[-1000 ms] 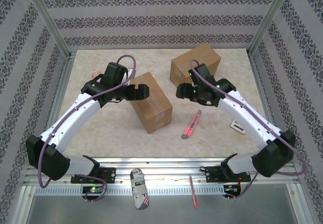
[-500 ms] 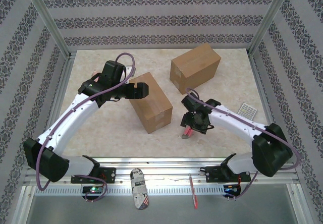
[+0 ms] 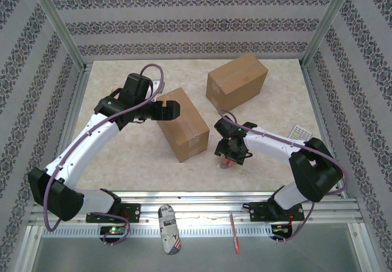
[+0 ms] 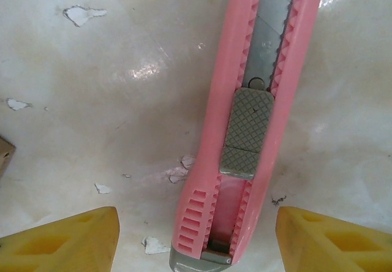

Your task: Unpack the express box

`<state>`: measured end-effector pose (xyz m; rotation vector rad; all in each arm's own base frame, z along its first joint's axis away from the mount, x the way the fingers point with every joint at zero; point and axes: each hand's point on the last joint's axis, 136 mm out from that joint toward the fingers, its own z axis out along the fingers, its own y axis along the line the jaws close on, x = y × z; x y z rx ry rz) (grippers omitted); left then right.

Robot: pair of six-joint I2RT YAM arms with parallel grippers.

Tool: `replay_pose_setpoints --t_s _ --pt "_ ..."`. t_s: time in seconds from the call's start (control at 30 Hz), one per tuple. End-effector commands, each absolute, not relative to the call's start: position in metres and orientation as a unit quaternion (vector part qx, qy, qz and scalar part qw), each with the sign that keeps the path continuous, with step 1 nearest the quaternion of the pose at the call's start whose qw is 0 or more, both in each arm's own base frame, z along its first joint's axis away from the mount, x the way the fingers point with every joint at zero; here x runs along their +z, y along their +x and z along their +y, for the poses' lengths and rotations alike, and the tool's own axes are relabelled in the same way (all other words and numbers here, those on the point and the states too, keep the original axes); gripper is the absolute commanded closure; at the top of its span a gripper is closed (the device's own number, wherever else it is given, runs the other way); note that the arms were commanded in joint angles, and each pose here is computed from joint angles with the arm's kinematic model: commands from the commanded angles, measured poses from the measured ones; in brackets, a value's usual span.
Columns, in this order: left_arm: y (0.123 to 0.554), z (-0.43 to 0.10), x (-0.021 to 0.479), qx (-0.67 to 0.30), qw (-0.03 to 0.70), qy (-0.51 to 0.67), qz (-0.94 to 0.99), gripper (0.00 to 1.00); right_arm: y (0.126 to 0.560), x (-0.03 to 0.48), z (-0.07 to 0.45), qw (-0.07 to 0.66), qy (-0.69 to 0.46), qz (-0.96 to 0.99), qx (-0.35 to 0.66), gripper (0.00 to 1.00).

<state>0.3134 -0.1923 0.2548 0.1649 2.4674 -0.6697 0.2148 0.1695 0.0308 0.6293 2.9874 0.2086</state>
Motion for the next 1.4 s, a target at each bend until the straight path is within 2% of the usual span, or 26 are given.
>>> replay_pose_setpoints --t_s 0.0,0.13,0.5,0.9,1.17,1.37 --pt "0.310 -0.193 0.261 -0.247 0.284 0.074 0.923 0.10 0.208 0.021 0.169 0.030 0.211 0.975 0.060 0.32" --pt "0.311 -0.193 0.260 -0.246 0.283 0.073 0.924 0.10 0.208 0.014 0.169 0.027 0.210 0.976 0.058 0.34" --pt "0.311 -0.193 0.260 -0.244 0.280 0.072 0.926 0.11 0.204 -0.011 0.170 0.016 0.218 0.974 0.060 0.55" --pt "0.306 -0.194 0.268 -0.256 0.284 0.075 0.921 0.12 0.208 -0.011 0.169 0.033 0.208 0.975 0.066 0.67" --pt "0.294 -0.207 0.281 -0.303 0.282 0.101 0.905 0.12 0.218 0.017 0.167 0.077 0.179 0.978 0.075 0.69" --pt "0.279 -0.235 0.303 -0.395 0.280 0.140 0.863 0.12 0.223 0.067 0.155 0.144 0.147 0.975 0.090 0.70"
